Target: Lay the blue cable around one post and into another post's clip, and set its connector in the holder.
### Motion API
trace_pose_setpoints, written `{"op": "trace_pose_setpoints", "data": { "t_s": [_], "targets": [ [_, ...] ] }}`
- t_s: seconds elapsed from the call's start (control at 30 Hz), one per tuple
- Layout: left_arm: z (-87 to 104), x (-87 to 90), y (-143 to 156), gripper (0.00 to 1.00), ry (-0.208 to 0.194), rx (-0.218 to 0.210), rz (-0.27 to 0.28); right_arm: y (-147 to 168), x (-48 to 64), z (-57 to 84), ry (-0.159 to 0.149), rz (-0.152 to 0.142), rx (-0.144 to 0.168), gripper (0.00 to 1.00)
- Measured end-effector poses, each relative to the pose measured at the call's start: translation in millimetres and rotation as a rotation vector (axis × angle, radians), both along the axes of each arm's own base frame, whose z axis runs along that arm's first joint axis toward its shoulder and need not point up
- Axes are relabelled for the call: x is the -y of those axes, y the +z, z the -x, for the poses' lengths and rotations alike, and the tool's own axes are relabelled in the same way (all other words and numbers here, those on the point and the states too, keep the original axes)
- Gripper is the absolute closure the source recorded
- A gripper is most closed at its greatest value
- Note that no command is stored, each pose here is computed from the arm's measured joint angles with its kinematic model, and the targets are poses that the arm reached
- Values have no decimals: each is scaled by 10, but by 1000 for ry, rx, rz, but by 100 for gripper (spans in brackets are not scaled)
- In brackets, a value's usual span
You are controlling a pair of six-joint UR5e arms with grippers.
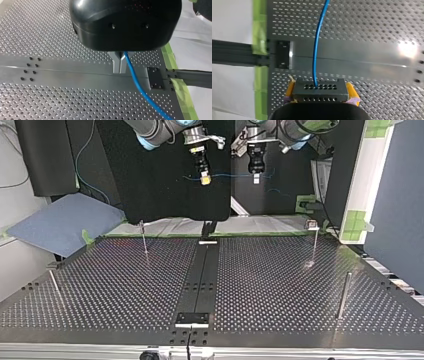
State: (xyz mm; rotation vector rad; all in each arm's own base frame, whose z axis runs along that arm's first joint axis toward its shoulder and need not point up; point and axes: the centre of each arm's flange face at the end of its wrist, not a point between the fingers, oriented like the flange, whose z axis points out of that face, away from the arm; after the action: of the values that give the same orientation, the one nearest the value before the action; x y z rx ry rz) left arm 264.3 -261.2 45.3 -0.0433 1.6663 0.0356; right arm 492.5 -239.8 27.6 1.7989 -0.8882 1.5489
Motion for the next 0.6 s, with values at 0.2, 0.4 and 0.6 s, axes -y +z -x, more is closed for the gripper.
{"op": "trace_pose_setpoints", "data": {
  "t_s": [0.2,0.4,0.6],
  "targets": [
    [135,74,146,100,0,2,-5,267,90,-1,-52,-14,52,100],
    [182,55,331,100,34,6,-6,559,210,14,-81,-20,127,100],
    [99,5,505,100,67,15,3,917,363,-13,-96,4,167,100]
  ]
}}
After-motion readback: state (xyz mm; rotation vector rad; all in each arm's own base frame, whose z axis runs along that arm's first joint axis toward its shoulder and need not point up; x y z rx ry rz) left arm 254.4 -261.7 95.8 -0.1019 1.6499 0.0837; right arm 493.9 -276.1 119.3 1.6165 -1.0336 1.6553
